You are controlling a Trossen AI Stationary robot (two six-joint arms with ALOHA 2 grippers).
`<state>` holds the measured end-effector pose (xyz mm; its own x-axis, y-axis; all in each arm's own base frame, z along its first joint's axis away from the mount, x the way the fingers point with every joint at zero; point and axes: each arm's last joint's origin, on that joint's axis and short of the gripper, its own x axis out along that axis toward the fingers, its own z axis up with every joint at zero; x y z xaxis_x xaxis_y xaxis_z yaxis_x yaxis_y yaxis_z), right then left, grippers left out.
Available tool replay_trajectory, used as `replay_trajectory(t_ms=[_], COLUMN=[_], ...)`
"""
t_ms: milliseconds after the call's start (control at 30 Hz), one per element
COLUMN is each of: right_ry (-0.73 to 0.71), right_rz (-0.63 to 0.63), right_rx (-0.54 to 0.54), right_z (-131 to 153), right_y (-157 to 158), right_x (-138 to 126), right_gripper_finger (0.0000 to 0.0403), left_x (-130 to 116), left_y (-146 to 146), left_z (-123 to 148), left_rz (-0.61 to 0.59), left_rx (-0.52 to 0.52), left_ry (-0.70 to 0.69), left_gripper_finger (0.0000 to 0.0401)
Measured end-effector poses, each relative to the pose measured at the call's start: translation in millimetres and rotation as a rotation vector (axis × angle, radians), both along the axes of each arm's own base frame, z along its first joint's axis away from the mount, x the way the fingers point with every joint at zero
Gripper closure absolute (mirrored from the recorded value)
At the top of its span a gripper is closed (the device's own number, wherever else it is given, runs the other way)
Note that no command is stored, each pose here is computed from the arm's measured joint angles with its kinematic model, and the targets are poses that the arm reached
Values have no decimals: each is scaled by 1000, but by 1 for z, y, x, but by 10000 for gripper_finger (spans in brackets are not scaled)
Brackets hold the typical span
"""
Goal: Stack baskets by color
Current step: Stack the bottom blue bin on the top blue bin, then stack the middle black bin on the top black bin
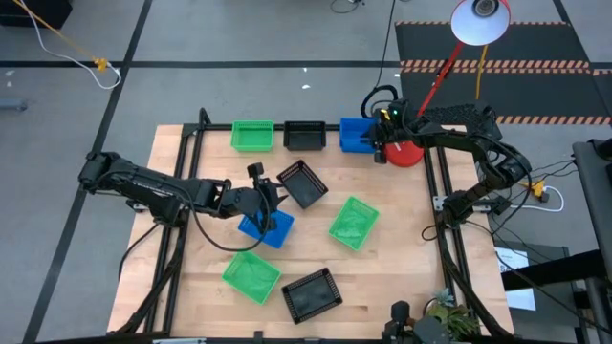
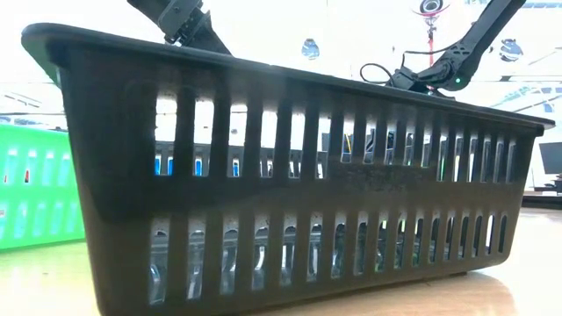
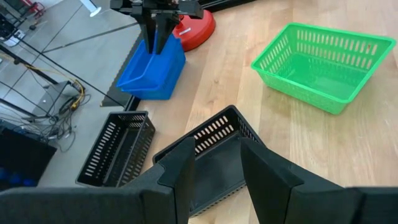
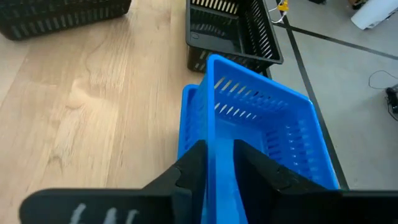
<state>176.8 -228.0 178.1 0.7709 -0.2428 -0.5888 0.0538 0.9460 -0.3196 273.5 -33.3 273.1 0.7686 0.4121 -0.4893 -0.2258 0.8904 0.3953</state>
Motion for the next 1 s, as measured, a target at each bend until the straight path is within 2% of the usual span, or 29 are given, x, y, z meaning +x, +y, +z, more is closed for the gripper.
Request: replay_trajectory(t_ms=[267, 667, 833, 1000], right_ry=[9, -24, -102, -177], right_rz=[-21, -53, -50, -77], right_rx=[7, 104, 102, 96], right_z=[-1, -1, 24, 61], right_y=[-1, 2, 21, 62], right_x=[0, 1, 11, 24], right_gripper_finger=[305, 302, 302, 302], left_x=[0, 0, 0, 0], left_y=[0, 0, 0, -1], left_z=[0, 0, 0, 0], left_rz=[0, 0, 2, -38], left_rx=[0, 0, -3, -36], left_ry=[0, 0, -2, 2], left_gripper_finger=[270, 270, 270, 270])
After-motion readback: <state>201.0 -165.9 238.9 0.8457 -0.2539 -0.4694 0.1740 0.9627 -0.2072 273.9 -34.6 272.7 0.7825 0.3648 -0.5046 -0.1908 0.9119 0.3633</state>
